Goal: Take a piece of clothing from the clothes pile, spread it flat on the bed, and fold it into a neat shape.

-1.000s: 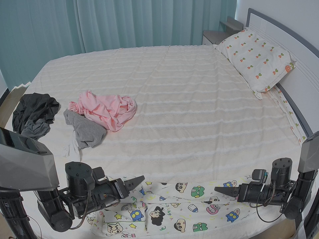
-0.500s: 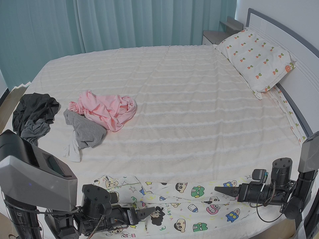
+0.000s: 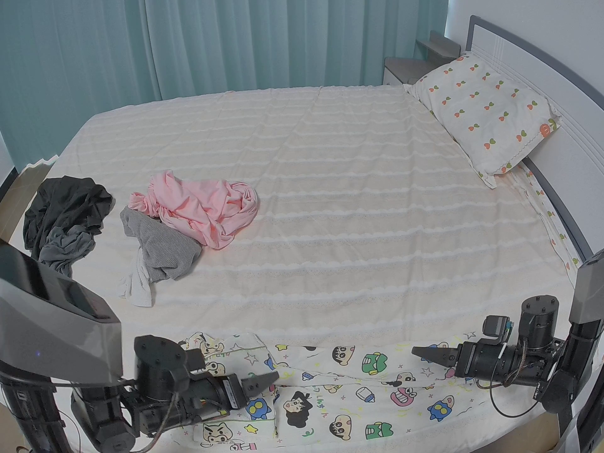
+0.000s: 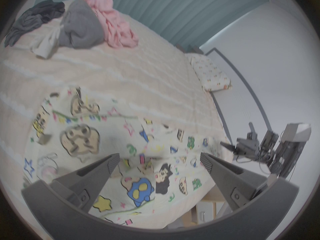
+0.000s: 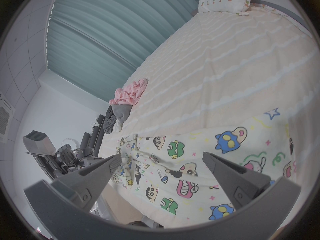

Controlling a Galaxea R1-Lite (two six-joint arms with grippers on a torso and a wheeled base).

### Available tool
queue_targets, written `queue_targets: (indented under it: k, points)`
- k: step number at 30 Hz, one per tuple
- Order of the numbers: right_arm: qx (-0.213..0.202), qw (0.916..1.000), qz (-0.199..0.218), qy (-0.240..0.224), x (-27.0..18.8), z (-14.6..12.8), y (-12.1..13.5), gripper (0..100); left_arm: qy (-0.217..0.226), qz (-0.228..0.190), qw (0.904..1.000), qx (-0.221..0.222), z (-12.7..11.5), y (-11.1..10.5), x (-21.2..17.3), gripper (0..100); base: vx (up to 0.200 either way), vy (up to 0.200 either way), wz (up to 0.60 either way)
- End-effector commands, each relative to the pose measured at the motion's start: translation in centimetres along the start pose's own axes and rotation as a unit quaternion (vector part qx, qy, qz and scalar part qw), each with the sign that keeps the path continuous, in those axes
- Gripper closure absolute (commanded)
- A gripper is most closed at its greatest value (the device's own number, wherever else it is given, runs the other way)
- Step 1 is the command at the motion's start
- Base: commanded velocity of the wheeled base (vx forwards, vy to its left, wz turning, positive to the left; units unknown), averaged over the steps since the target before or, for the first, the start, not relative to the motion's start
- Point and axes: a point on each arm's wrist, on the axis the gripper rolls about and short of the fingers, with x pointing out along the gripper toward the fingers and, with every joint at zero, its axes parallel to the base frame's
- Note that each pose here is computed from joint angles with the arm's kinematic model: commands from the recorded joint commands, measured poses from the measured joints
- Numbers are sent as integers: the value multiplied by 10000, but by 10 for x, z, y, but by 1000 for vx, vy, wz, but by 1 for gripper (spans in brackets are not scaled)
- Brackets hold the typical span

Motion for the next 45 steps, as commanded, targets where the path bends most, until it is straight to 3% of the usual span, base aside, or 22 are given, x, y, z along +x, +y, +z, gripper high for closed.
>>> queue_targets:
  k: [1, 4, 11, 15, 19, 25, 35, 38, 41, 45]
  points:
    - [-12, 9988, -386, -303, -26, 12, -9, 0, -880, 6, 9958, -261, 31, 6, -44, 0, 0, 0, 0]
    - [-33, 9979, -642, 107, -35, 5, -12, 0, -1111, -58, 9919, -618, 37, 4, -51, 0, 0, 0, 0]
    - [-53, 9974, -710, -112, -47, 10, -9, 0, -1096, -112, 9909, -775, 37, 3, -51, 0, -57, 0, 0]
    - [-78, 9943, -1034, -240, -53, 14, -24, 0, -1045, -56, 9904, -902, 35, 5, -49, 0, -200, 0, 0]
    - [-235, 9886, -1485, 11, -53, 11, -51, 0, -986, -42, 9908, -928, 33, 5, -47, 0, -150, 0, 0]
    - [-389, 9887, -1396, 382, -43, 7, -69, 0, -1002, -12, 9907, -918, 33, 5, -46, 0, 0, 0, 0]
    - [-546, 9872, -1467, 311, -3, 35, -105, 0, -1005, 19, 9911, -876, 31, 3, -46, 0, 0, 0, 0]
    - [-439, 9847, -1585, 579, 1, 43, -114, 0, -979, -5, 9915, -860, 30, 2, -45, 0, 0, 0, 0]
    - [-681, 9812, -1625, 784, -1, 46, -120, 0, -979, -6, 9913, -875, 30, 2, -45, 0, 0, 0, 0]
    - [-678, 9849, -1325, 886, 1, 45, -122, 0, -974, -2, 9913, -884, 30, 2, -45, 0, 0, 0, 0]
